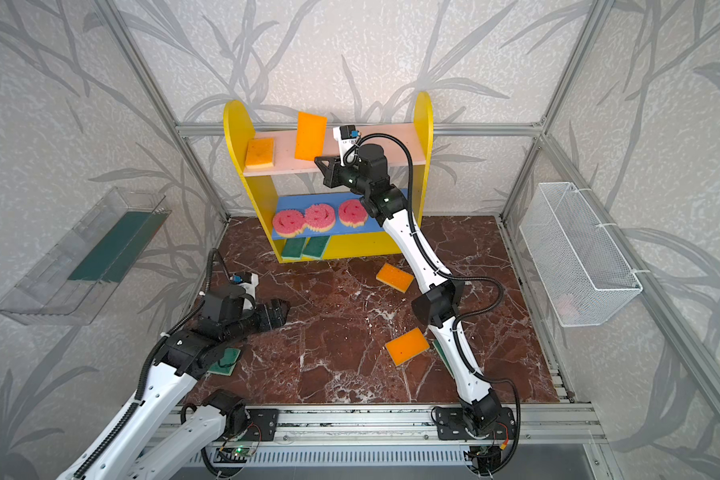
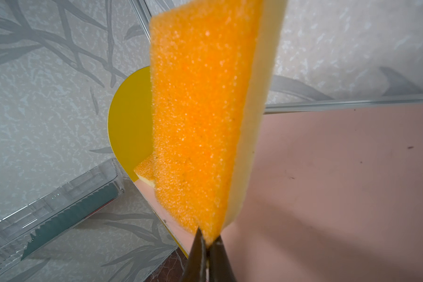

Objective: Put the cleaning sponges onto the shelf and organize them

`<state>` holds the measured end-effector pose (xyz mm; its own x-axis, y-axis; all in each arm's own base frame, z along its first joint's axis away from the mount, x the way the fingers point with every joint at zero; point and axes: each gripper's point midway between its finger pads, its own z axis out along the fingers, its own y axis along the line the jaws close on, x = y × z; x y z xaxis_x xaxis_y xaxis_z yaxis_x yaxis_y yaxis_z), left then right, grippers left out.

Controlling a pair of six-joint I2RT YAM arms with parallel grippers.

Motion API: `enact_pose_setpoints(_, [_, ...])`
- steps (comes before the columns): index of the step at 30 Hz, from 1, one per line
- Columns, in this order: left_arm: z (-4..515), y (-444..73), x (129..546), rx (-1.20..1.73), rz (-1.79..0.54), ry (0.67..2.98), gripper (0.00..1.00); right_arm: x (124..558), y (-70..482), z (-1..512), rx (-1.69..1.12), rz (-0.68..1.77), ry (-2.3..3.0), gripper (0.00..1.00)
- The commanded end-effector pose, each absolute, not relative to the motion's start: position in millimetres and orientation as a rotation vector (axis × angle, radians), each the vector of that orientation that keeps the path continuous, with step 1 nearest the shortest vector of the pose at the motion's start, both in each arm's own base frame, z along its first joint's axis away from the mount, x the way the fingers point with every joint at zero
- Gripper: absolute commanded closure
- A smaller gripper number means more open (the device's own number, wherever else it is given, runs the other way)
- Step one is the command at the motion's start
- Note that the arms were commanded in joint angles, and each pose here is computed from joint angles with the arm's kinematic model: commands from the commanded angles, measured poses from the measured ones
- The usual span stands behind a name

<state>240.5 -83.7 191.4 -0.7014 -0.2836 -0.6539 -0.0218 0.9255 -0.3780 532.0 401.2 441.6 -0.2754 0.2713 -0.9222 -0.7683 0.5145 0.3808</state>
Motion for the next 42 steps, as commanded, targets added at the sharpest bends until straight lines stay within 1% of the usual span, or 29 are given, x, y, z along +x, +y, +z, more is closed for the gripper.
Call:
enact_pose_setpoints(1, [209,-80,241,-0.227,-0.435,2.285,0.08,537,397,443,-0.423,1.052,1.535,0.79])
enact_pose_setpoints(2, [211,-79,241,-0.227,-0.433,2.281,0.08,538,397,441,-0.423,1.049,1.540,0.74])
enact_pose_setpoints(4, [215,-79,241,-0.221,-0.429,2.276,0.08,538,397,440,-0.423,1.049,1.545,0.67])
enact_pose_setpoints(7, [223,-77,241,-0.216,-0.417,2.263,0.08,537,397,441,-0.424,1.048,1.546,0.60])
enact_pose_setpoints(14, [245,-74,244,-0.195,-0.388,2.232,0.08,532,395,446,-0.434,1.050,1.545,0.54])
enact_pose_setpoints(21, [265,-75,249,-0.176,-0.386,2.211,0.08,531,394,448,-0.435,1.044,1.548,0.53])
enact_pose_setpoints(25, [280,-72,252,-0.156,-0.353,2.184,0.08,526,393,453,-0.458,1.041,1.540,0.51])
enact_pose_setpoints(29, [321,-70,264,-0.132,-0.314,2.119,0.08,509,392,472,-0.508,1.065,1.502,0.45])
enact_pose_setpoints(32, [363,-69,280,-0.109,-0.277,2.042,0.08,494,387,489,-0.536,1.074,1.484,0.44])
enact_pose_setpoints(37, [432,-77,320,-0.054,-0.225,1.936,0.09,468,372,511,-0.572,1.044,1.500,0.43])
enact_pose_setpoints(42, [473,-89,367,-0.021,-0.177,1.893,0.13,444,353,504,-0.594,0.970,1.623,0.43])
